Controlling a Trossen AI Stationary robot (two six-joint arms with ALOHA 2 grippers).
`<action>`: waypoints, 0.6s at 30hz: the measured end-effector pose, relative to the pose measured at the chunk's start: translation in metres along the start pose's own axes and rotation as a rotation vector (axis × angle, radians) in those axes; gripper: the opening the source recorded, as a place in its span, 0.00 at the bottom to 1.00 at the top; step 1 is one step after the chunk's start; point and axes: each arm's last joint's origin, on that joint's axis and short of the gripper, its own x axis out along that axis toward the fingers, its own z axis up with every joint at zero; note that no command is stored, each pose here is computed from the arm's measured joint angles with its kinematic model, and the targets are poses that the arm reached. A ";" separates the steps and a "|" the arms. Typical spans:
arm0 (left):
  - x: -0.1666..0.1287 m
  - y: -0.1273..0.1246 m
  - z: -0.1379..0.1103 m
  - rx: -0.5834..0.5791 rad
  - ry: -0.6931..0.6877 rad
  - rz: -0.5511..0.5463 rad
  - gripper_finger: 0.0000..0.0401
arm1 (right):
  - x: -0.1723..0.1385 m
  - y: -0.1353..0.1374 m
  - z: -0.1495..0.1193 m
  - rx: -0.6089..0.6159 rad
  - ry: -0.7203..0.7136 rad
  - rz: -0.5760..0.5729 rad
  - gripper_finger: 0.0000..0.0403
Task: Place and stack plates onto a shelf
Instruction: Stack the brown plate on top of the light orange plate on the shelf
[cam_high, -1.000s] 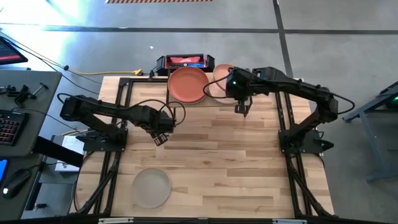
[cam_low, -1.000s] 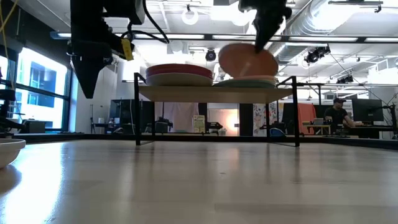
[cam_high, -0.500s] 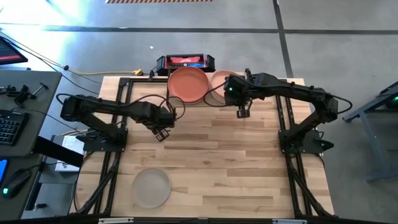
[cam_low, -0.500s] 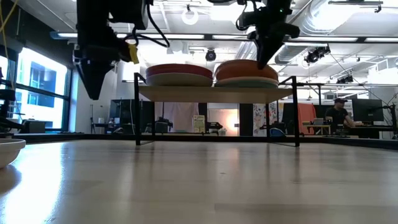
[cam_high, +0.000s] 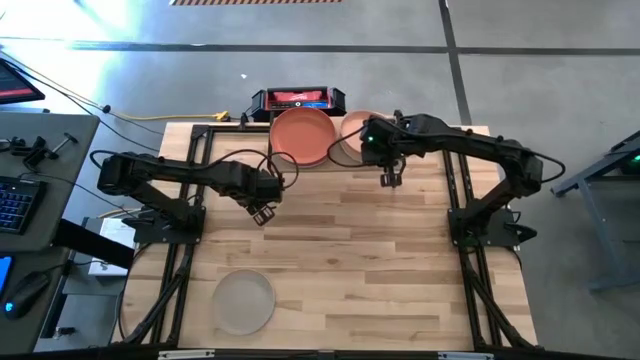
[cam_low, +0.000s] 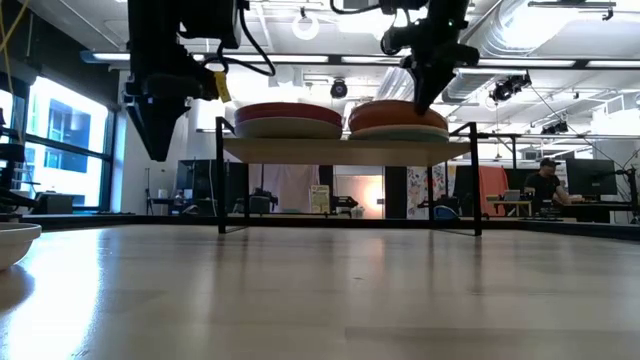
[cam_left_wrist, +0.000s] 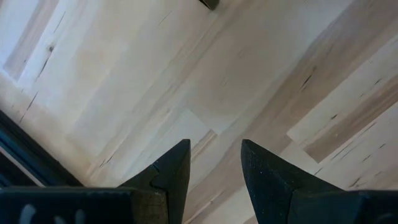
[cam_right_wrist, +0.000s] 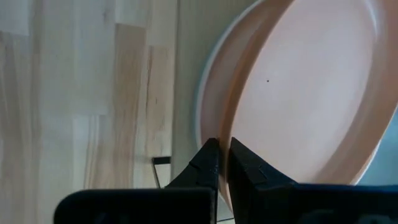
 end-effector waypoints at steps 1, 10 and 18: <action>0.000 0.000 0.000 0.000 0.000 0.000 0.33 | 0.002 -0.001 0.000 0.001 0.008 -0.005 0.00; 0.000 0.000 0.000 -0.002 -0.002 -0.002 0.33 | 0.020 -0.001 0.005 -0.028 0.078 0.011 0.00; 0.000 0.000 0.000 -0.001 0.005 -0.011 0.33 | 0.020 -0.002 0.009 -0.029 0.104 -0.022 0.00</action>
